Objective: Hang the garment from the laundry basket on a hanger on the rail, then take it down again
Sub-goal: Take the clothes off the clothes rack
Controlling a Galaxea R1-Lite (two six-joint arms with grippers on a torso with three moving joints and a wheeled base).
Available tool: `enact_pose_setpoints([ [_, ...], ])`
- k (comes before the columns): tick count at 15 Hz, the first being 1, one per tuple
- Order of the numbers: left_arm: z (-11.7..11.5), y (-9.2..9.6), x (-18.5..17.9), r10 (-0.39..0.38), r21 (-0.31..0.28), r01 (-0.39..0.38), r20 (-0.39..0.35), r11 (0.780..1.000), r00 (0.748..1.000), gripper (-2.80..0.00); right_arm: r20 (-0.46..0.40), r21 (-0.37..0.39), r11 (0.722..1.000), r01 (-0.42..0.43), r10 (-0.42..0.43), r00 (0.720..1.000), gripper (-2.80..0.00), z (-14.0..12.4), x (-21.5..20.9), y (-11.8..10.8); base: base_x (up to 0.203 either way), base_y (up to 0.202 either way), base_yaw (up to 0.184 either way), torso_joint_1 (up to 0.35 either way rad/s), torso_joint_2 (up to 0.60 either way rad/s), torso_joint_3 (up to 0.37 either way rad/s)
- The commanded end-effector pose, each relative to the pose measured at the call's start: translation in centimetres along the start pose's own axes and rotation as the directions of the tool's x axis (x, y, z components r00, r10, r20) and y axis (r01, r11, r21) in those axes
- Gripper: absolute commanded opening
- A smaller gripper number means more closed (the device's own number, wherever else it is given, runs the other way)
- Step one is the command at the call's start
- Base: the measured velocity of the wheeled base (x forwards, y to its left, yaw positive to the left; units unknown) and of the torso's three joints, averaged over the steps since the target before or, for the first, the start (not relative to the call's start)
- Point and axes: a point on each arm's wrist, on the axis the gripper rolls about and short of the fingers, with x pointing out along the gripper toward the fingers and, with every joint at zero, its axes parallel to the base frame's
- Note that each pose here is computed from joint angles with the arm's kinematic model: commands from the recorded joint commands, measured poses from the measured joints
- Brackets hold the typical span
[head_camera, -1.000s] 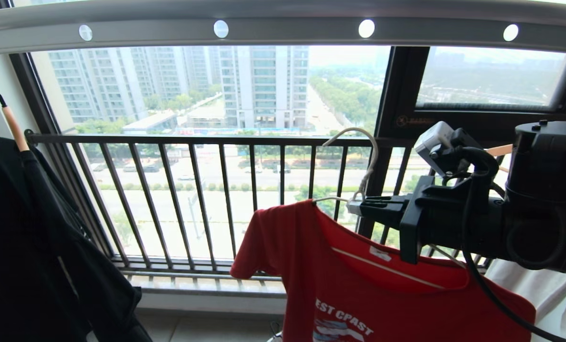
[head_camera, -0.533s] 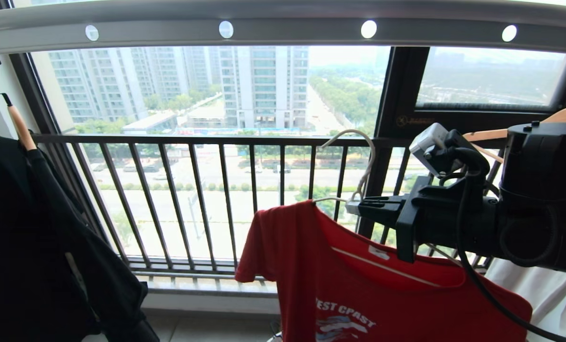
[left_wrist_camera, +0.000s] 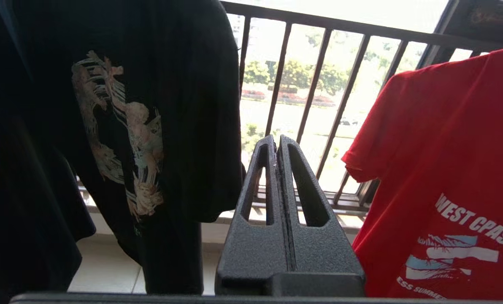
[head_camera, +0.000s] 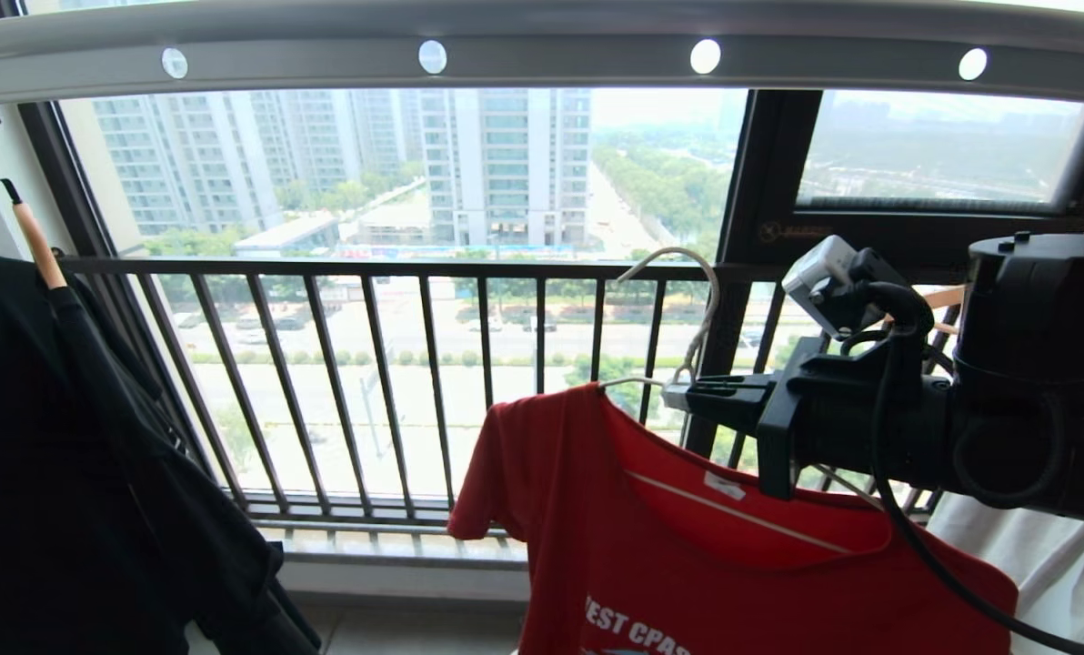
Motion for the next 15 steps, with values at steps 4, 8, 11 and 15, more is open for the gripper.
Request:
enact_pose_setpoints([
  [4, 7.6, -1.5, 9.7, -0.236, -0.126, 0.207, -0.303, 0.97, 0.923, -2.8, 0.014, 0.057, 0.998, 0.017, -0.017, 1.0, -2.8, 0.0, 1.1, -0.8, 0.0, 0.0, 0.0, 0.0, 0.0, 0.0],
  [8, 8.4, -6.4, 19.1, -0.536, -0.249, 0.478, -0.485, 0.842, 0.691, -2.8, 0.065, 0.095, 0.994, 0.045, -0.051, 0.997, -2.8, 0.4, 1.7, -1.7, 0.0, 0.0, 0.0, 0.0, 0.0, 0.0],
  [11, 6.6, -11.6, 23.6, -0.628, -0.298, 0.578, -0.569, 0.76, 0.531, -2.8, 0.062, 0.1, 0.992, 0.072, -0.078, 0.995, -2.8, 0.4, 2.0, -1.9, 0.0, 0.0, 0.0, 0.0, 0.0, 0.0],
  [15, 2.4, -15.1, 26.9, -0.556, -0.234, 0.575, -0.676, 0.784, 0.484, -2.8, 0.043, 0.107, 0.992, 0.07, -0.075, 0.996, -2.8, 0.0, 2.6, -2.0, 0.0, 0.0, 0.0, 0.0, 0.0, 0.0],
])
